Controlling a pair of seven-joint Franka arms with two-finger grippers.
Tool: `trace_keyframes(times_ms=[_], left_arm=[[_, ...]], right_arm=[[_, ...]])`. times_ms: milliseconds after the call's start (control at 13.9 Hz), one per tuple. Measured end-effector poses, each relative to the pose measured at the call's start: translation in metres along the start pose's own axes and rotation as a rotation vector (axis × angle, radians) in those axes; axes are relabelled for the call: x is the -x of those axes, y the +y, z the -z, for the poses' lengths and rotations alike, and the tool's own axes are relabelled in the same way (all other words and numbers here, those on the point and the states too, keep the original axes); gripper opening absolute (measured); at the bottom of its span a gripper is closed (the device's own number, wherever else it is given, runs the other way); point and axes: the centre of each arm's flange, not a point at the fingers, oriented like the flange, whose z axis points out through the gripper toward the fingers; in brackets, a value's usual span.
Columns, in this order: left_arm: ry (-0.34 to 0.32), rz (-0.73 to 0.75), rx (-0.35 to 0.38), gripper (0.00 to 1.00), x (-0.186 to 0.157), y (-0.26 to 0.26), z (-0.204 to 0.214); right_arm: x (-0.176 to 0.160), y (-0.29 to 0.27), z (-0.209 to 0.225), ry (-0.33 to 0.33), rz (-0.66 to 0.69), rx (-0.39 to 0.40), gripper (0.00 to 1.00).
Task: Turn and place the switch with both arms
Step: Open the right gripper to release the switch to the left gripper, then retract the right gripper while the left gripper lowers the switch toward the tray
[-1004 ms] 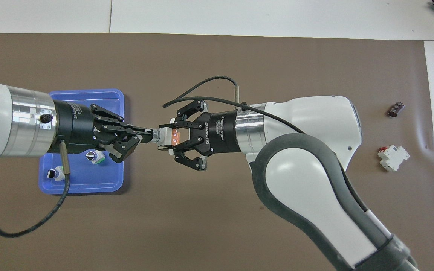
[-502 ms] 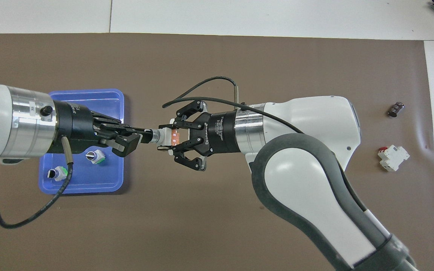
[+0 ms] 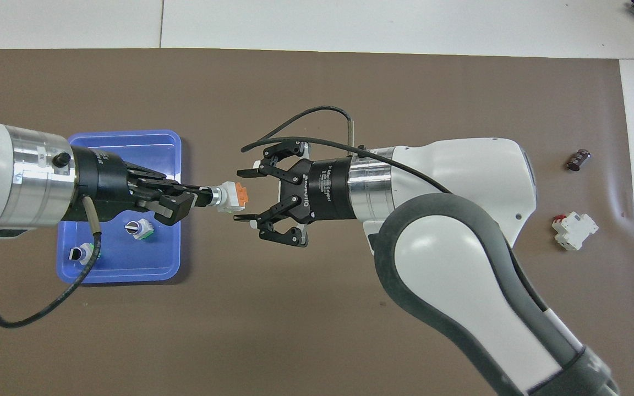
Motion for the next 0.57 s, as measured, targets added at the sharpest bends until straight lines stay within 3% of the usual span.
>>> trace_keyframes(times_ms=[143,215,430,574], left_arm=[[0.008,0.001,0.021,0.10,-0.002,0.007,0.001],[0.017,-0.011,0.038,0.10,-0.003,0.008,0.000],[0.049,-0.101,0.082,0.10,-0.003,0.003,-0.005],[0.069,-0.217,0.106,0.10,-0.004,0.004,-0.005]], right_arm=[[0.004,0.001,0.003,0.007,0.013,-0.004,0.93],[0.004,0.002,0.004,0.030,0.034,-0.005,1.00],[0.004,0.001,0.022,0.175,0.188,0.003,1.00],[0.004,-0.004,0.042,0.275,0.364,-0.005,1.00]])
